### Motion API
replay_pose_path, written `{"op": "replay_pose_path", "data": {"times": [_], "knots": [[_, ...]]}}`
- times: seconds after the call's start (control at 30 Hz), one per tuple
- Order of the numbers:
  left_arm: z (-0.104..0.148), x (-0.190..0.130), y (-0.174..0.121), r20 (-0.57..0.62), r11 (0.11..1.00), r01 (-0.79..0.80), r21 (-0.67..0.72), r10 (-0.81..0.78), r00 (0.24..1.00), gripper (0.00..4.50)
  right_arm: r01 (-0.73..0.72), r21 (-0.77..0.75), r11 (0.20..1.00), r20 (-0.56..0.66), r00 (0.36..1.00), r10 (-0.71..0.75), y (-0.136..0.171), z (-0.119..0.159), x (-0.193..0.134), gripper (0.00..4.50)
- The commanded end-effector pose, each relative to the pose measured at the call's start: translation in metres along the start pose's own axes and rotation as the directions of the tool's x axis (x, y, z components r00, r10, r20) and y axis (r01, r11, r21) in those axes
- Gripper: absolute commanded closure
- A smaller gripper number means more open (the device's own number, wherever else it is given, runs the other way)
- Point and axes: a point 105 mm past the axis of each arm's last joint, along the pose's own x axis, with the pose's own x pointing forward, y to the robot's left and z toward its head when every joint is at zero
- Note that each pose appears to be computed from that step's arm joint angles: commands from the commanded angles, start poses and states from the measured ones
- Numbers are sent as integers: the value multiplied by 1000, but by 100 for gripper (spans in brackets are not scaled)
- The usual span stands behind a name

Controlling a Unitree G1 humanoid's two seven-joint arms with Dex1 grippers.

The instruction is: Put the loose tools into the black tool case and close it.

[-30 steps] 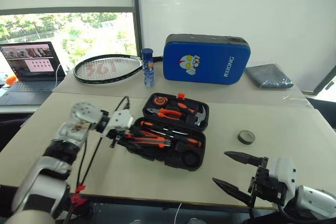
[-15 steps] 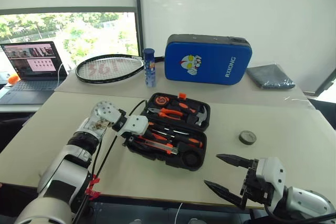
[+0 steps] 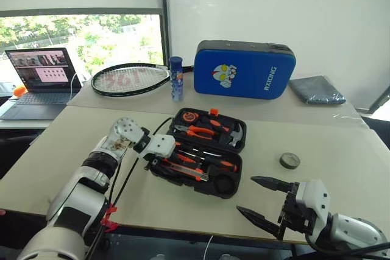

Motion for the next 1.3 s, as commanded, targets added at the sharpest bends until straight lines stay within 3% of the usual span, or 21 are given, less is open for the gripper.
{"op": "replay_pose_path", "data": {"times": [0.03,0.07,0.4,0.5,0.73,0.77,1.3], "knots": [[6,1,4,28,1000,-12,12,12,1000,131,-16,-17,1000,3,1000,16,1,3,0,0],[9,-1,6,46,1000,-22,17,21,999,105,-16,-16,1000,4,1000,16,0,2,0,0],[54,-37,15,284,990,-135,35,120,951,105,-28,-3,1000,4,1000,28,-2,-4,0,0],[48,-41,10,272,990,-140,20,129,954,171,-28,2,1000,4,1000,28,-2,-5,0,0],[23,-28,-8,219,994,-105,-9,104,970,434,-31,2,1000,8,999,31,-3,-7,1,0],[21,-26,-9,218,994,-105,-11,105,970,442,-32,1,1000,9,999,32,-3,-7,1,0],[0,-3,-7,141,990,-123,-67,132,981,442,-53,2,999,19,998,53,3,-4,5,0]]}}
